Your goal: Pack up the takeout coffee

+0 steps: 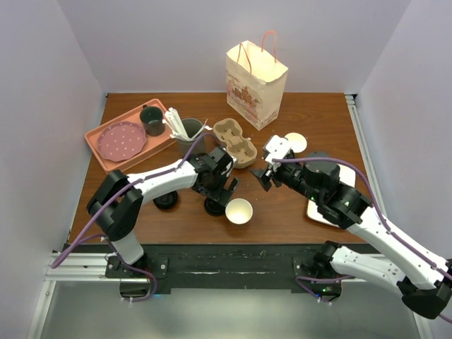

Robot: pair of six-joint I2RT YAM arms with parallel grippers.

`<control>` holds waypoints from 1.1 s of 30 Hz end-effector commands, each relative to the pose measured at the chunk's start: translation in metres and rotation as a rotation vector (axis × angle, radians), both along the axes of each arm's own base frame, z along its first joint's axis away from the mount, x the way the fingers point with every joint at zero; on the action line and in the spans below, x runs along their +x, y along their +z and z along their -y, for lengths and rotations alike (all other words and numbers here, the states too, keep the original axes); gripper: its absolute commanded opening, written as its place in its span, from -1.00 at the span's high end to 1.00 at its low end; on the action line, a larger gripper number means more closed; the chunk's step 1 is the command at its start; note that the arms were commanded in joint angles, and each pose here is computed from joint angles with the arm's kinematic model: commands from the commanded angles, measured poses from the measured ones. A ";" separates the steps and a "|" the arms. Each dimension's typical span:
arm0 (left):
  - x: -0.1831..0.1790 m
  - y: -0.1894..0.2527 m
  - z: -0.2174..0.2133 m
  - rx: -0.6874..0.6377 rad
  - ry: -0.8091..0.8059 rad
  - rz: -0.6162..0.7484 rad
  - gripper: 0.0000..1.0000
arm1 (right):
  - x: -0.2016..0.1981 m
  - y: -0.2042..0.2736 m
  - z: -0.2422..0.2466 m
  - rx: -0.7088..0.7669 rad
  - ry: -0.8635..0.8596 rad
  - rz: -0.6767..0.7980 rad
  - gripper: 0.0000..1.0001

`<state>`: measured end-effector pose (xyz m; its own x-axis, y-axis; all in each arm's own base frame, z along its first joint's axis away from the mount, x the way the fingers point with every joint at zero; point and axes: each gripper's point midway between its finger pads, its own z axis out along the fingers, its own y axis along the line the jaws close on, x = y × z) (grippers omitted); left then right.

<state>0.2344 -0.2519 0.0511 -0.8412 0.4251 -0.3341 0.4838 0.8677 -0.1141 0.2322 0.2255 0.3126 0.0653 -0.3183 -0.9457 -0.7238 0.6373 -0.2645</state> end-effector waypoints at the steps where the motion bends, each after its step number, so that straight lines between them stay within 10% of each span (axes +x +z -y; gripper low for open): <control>1: 0.014 0.002 0.004 0.018 -0.013 0.074 -0.85 | -0.002 0.024 0.008 0.043 -0.034 0.020 -0.43; 18: 0.026 0.004 -0.020 0.080 -0.016 0.100 0.20 | -0.004 0.025 0.010 0.053 -0.041 -0.001 -0.42; 33: 0.026 -0.010 -0.014 0.043 -0.029 0.054 0.45 | -0.003 0.026 0.011 0.045 -0.046 0.001 -0.42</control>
<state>0.2561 -0.2302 0.0420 -0.8278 0.4484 -0.3371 0.4860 0.8734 -0.0317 0.2287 0.2193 0.3089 0.0124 -0.3270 -0.9449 -0.7202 0.6526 -0.2353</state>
